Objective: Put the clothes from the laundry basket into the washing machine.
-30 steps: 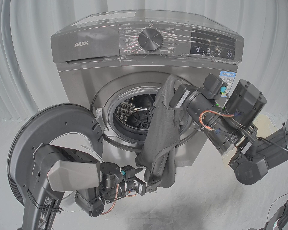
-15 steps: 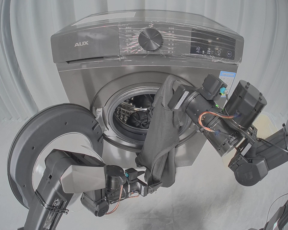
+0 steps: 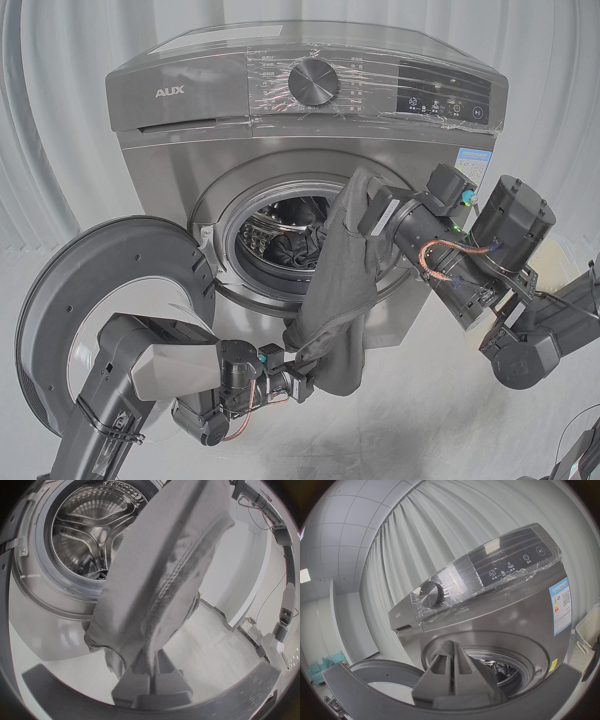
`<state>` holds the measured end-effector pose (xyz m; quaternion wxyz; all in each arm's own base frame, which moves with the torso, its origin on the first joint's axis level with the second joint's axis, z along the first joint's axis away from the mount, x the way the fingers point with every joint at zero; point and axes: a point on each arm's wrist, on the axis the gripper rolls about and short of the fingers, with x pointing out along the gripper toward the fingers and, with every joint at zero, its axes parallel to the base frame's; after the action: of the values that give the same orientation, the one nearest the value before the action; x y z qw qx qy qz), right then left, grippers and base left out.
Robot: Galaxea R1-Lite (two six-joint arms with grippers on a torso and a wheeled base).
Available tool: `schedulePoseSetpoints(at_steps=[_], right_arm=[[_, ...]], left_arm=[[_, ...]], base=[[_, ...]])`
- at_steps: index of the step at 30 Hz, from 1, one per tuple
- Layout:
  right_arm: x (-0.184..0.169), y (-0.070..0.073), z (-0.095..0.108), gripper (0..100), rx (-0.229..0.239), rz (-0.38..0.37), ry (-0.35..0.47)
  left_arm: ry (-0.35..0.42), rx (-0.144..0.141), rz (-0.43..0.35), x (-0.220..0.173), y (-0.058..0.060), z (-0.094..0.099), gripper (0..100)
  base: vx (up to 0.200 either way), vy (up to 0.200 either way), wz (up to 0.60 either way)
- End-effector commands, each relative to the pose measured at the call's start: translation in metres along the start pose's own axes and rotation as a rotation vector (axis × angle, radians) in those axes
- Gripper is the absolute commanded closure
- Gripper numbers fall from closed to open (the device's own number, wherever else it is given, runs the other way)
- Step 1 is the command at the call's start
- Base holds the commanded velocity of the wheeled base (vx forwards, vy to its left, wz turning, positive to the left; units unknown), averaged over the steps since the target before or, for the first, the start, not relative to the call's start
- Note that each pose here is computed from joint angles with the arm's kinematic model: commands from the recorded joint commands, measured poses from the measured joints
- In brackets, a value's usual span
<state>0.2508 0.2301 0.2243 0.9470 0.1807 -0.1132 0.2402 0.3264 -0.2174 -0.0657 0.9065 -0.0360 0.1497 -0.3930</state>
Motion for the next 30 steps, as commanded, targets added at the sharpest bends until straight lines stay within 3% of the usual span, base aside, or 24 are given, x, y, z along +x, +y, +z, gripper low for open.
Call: schedulePoseSetpoints(at_steps=[1,4,8,15,22,30], right_arm=[[-0.012,-0.026,-0.011,100,-0.045,-0.067,0.064],[-0.023,-0.041,-0.018,100,-0.068,-0.099,0.115],[-0.039,-0.059,-0.031,100,-0.091,-0.141,0.185],[-0.062,-0.071,-0.045,100,-0.105,-0.138,0.249],[-0.085,-0.093,-0.059,100,-0.119,-0.142,0.314],[-0.092,-0.097,-0.081,100,-0.112,-0.098,0.377]], left_arm=[[-0.066,0.019,0.035,-0.023,0.003,0.039,100],[-0.109,0.030,0.033,-0.043,-0.004,0.066,100],[-0.184,0.051,0.017,-0.084,-0.022,0.107,100],[-0.280,0.074,-0.003,-0.142,-0.045,0.144,100],[-0.342,0.091,-0.040,-0.179,-0.058,0.159,100],[-0.345,0.095,-0.048,-0.178,-0.059,0.160,100]], base=[[0.000,0.000,0.00],[0.000,0.000,0.00],[0.000,0.000,0.00],[0.000,0.000,0.00],[0.000,0.000,0.00],[0.000,0.000,0.00]])
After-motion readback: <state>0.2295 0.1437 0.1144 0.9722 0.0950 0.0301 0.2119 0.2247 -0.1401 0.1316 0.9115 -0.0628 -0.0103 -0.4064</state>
